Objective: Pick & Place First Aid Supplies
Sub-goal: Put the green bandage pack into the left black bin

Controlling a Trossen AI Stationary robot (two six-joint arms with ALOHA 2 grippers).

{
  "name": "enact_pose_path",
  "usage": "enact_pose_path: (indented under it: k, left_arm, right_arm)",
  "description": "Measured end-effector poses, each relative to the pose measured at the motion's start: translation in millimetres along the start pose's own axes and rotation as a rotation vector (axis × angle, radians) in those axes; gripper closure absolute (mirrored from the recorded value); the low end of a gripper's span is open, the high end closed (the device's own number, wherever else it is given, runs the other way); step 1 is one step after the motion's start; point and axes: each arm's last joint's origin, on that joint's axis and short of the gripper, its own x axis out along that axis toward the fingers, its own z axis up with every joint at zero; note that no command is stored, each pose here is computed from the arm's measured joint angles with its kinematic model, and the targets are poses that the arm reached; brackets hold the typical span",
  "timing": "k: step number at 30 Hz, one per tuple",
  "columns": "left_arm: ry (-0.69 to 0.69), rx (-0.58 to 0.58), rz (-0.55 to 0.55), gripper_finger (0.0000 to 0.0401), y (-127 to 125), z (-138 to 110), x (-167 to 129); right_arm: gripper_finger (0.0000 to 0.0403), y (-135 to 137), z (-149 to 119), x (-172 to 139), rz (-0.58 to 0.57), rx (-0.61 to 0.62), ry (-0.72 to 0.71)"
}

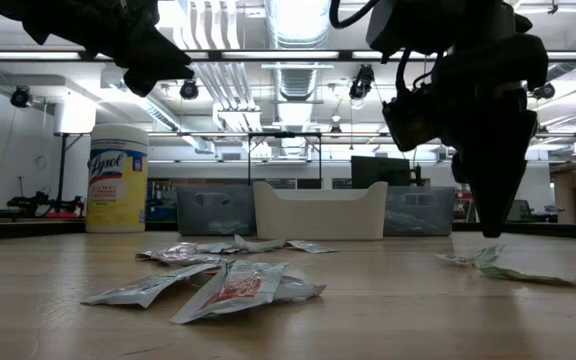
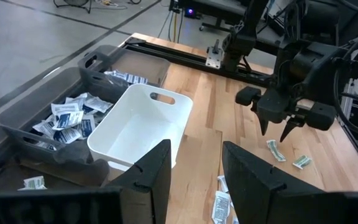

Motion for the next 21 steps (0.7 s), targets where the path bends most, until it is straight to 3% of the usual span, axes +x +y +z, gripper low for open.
enact_pose_path:
  k: [21]
  left_arm:
    - [0.001,0.018,0.000,0.0263,0.0,-0.1,0.1]
  right_arm:
    - [0.0217,-4.1,-1.9,5.4,-0.008,0.085,-0.006]
